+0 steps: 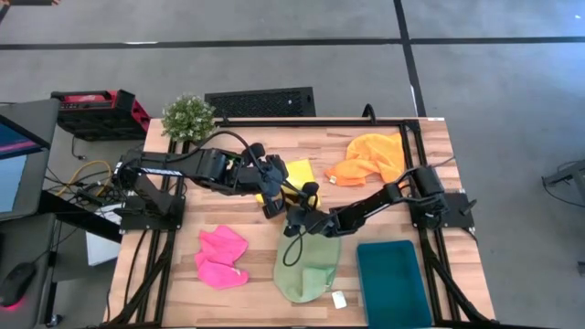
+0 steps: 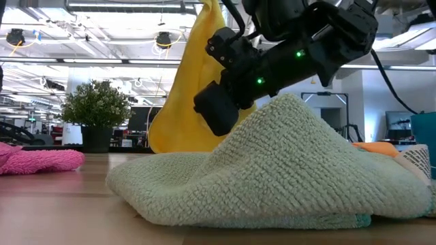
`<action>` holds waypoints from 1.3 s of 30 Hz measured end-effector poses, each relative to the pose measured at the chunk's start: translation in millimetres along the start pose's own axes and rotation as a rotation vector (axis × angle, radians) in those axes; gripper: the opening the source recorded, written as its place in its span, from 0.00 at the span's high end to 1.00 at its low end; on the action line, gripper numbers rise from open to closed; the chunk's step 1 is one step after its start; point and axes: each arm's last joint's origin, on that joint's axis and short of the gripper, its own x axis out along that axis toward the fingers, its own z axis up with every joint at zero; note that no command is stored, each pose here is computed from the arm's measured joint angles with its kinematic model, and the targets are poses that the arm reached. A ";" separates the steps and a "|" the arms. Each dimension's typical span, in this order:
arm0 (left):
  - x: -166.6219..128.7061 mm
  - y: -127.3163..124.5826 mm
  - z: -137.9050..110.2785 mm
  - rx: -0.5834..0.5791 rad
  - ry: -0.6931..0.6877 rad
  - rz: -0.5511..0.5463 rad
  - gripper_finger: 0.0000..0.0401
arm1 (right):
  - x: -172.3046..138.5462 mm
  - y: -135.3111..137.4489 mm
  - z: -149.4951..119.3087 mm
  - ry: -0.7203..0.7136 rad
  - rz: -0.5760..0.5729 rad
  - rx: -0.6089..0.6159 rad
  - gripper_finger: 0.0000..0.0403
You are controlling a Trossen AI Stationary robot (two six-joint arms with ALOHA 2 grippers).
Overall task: Fold microfiber towels
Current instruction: Fold the yellow microfiber towel
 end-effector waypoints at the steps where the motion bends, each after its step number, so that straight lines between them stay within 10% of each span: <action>1: 0.0 -0.2 -0.1 0.000 0.003 -0.008 1.00 | 1.1 -1.0 -0.4 0.002 -0.003 0.001 0.71; 39: -9.1 -19.3 -7.1 0.028 0.011 -0.089 1.00 | 8.3 -8.6 -3.5 0.027 -0.047 -0.052 0.71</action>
